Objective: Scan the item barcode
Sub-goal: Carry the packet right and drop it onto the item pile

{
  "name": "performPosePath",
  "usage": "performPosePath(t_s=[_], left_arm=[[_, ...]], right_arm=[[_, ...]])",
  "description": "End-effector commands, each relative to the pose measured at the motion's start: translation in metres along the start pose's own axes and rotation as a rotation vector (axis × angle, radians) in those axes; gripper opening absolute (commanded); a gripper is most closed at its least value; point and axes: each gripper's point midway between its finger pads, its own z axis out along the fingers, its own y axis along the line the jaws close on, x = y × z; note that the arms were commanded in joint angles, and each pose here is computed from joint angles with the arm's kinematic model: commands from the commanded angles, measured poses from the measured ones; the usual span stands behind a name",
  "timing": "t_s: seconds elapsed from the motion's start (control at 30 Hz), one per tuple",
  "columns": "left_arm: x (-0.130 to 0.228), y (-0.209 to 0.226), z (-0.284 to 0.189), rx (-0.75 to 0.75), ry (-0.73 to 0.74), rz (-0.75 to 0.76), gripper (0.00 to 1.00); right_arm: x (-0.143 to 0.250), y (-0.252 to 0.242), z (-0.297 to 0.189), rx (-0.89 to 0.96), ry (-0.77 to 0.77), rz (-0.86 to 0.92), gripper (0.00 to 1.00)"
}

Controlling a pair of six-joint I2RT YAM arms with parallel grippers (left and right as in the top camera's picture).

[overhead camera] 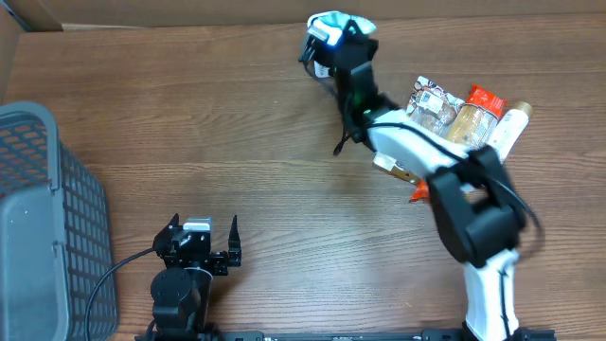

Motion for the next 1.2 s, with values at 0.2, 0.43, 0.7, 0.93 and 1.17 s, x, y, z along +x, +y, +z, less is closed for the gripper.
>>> performPosePath(t_s=[0.2, 0.43, 0.7, 0.93, 1.17], left_arm=[[0.001, 0.001, 0.0, -0.009, -0.001, -0.012, 0.99], [0.001, 0.001, 0.0, -0.009, -0.001, -0.012, 0.99], [0.001, 0.001, 0.0, -0.009, -0.001, -0.012, 1.0], [0.001, 0.001, 0.0, -0.009, -0.001, -0.012, 0.99], [0.001, 0.001, 0.0, -0.009, -0.001, -0.012, 1.0]], right_arm=[[0.044, -0.127, -0.15, -0.247, 0.185, 1.176, 0.04], [0.163, -0.082, -0.163, -0.409, 0.638, 1.475, 0.04], [0.221, -0.008, -0.138, -0.547, 0.745, 1.601, 0.05], [0.228, 0.003, -0.142, -0.573, 0.776, 1.547, 0.72], [0.206, -0.049, -0.187, -0.583, 0.75, 1.505, 0.89]])
